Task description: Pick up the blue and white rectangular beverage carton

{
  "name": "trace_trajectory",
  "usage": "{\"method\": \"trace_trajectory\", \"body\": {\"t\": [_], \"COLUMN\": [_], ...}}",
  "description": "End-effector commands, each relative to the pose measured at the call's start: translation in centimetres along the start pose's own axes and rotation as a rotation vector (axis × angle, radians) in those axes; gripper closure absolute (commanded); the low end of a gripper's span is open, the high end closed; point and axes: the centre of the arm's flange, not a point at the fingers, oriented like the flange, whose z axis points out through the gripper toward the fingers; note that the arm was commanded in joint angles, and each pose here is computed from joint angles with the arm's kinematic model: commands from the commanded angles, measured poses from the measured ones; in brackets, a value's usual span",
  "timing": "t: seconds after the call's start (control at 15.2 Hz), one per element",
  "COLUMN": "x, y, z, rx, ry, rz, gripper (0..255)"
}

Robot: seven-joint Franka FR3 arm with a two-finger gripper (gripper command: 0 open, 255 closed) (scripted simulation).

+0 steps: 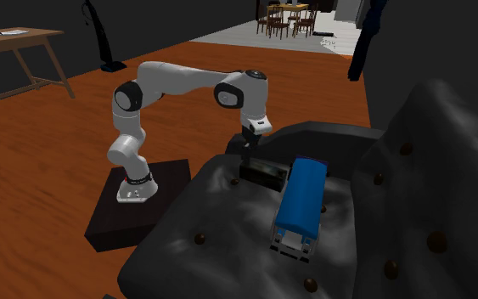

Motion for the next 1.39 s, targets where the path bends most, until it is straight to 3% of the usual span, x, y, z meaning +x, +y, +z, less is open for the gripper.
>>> {"method": "trace_trajectory", "body": {"t": [0.0,0.53,0.59,1.32], "x": [1.0,1.1,1.1,1.1], "y": [0.4,0.4,0.4,0.4], "z": [0.4,3.9,3.8,2.8], "rx": [-0.004,-0.004,-0.004,-0.004], "ry": [0.005,0.005,0.005,0.005], "rz": [0.014,0.014,0.014,0.014], "gripper": [0,0,255,255]}}
